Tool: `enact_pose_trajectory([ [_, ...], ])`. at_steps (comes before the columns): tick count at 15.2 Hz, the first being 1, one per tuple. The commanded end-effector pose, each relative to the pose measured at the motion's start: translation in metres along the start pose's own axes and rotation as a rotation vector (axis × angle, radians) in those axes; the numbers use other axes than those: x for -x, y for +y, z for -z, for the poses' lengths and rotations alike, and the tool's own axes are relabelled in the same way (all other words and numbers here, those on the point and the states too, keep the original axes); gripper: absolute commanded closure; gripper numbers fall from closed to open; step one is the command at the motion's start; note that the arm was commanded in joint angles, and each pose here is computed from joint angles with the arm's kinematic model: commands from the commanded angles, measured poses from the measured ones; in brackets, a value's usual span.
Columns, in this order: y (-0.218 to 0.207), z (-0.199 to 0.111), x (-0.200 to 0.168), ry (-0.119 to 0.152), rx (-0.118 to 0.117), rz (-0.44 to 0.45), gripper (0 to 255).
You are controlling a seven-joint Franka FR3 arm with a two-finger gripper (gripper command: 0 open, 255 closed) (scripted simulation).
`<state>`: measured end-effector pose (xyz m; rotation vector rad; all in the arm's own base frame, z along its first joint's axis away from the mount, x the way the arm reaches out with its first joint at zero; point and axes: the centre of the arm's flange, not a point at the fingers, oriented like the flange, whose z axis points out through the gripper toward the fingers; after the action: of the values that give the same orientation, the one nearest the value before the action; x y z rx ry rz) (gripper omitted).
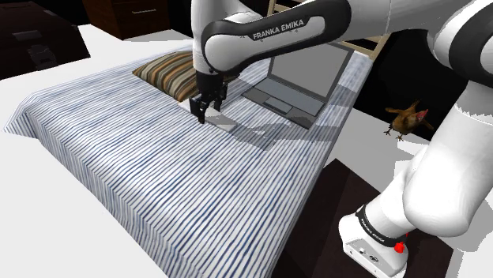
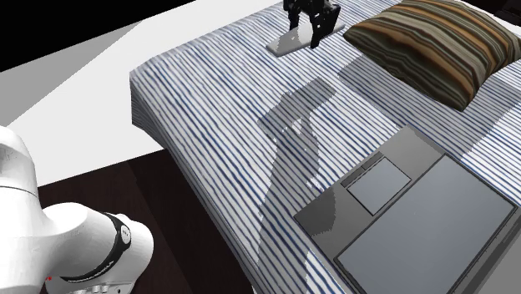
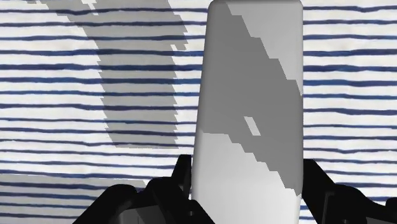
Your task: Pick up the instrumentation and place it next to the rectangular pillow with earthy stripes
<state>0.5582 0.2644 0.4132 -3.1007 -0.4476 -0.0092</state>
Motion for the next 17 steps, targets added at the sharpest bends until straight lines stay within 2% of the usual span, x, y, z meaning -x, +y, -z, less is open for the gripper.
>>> enact_pose_trajectory([
  [1, 0.0, -0.011, 0.0, 0.001, 0.0, 0.0, 255],
  [12, 0.0, -0.069, 0.0, 0.001, 0.0, 0.0, 255],
  [17, 0.0, -0.073, 0.0, 0.001, 0.0, 0.0, 255],
])
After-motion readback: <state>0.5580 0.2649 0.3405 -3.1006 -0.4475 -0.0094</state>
